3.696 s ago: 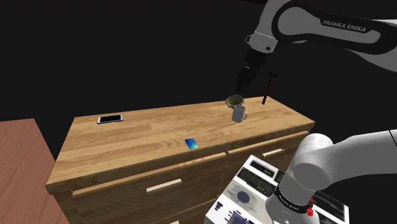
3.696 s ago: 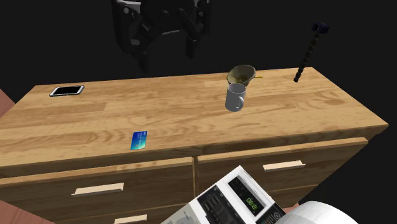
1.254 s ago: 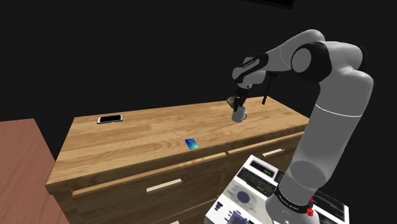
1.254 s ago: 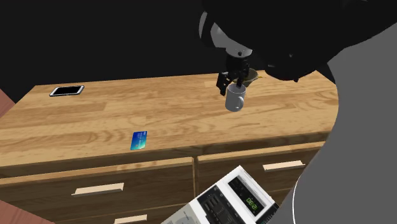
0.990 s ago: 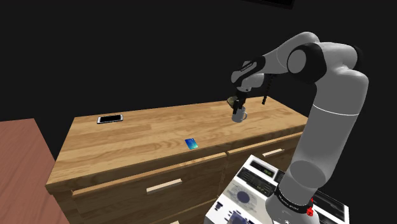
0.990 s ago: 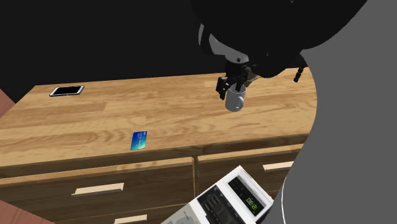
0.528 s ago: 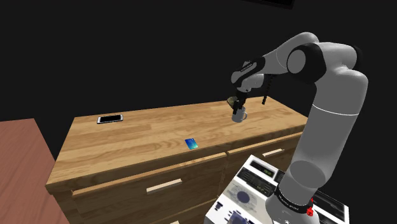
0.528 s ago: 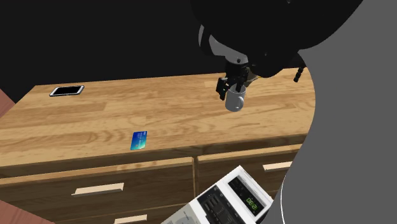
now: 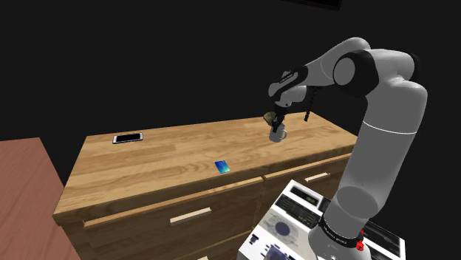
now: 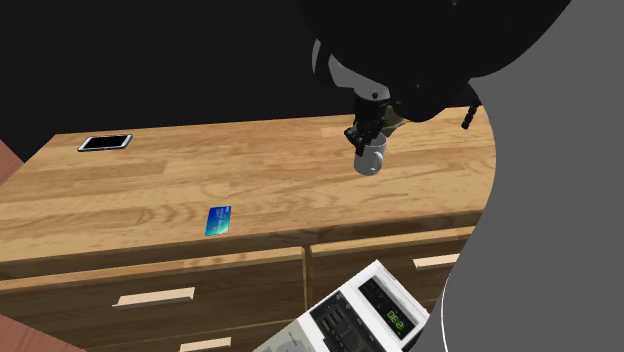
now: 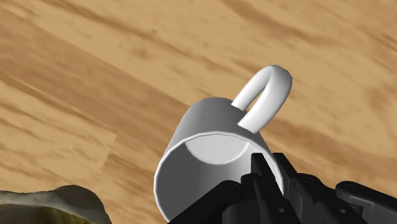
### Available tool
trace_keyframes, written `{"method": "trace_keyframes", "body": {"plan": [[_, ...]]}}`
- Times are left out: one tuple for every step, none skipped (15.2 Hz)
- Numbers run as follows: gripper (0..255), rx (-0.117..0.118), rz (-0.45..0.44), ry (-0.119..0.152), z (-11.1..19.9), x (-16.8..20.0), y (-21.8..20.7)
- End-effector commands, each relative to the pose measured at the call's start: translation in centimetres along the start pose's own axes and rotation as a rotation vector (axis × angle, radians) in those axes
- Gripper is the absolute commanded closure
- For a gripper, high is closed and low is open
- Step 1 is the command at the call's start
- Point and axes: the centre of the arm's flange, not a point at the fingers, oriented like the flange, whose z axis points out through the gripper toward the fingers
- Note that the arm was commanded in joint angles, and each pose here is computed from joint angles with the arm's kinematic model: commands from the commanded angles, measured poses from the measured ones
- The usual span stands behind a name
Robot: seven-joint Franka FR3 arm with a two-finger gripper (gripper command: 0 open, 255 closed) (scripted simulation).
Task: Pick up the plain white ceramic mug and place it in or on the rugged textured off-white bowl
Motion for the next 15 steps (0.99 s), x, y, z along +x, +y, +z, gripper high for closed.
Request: {"method": "trace_keyframes", "body": {"plan": [[255, 0.000, 0.000, 0.000, 0.0, 0.0, 0.0], [255, 0.000, 0.000, 0.000, 0.0, 0.0, 0.0], [255, 0.000, 0.000, 0.000, -0.5, 0.0, 0.0], [255, 0.000, 0.000, 0.000, -1.0, 0.0, 0.0], [255, 0.000, 0.000, 0.000, -1.6, 0.0, 0.0], [255, 0.000, 0.000, 0.000, -2.1, 0.1, 0.0], [255, 0.000, 0.000, 0.000, -2.6, 0.1, 0.0], [255, 0.000, 0.000, 0.000, -3.1, 0.1, 0.0], [255, 0.000, 0.000, 0.000, -3.7, 0.1, 0.0], [255, 0.000, 0.000, 0.000, -4.2, 0.1, 0.0], [255, 0.000, 0.000, 0.000, -4.7, 0.1, 0.0], [255, 0.000, 0.000, 0.000, -5.3, 0.2, 0.0], [255, 0.000, 0.000, 0.000, -5.8, 0.2, 0.0], [255, 0.000, 0.000, 0.000, -6.3, 0.2, 0.0], [255, 0.000, 0.000, 0.000, -6.8, 0.2, 0.0]]}}
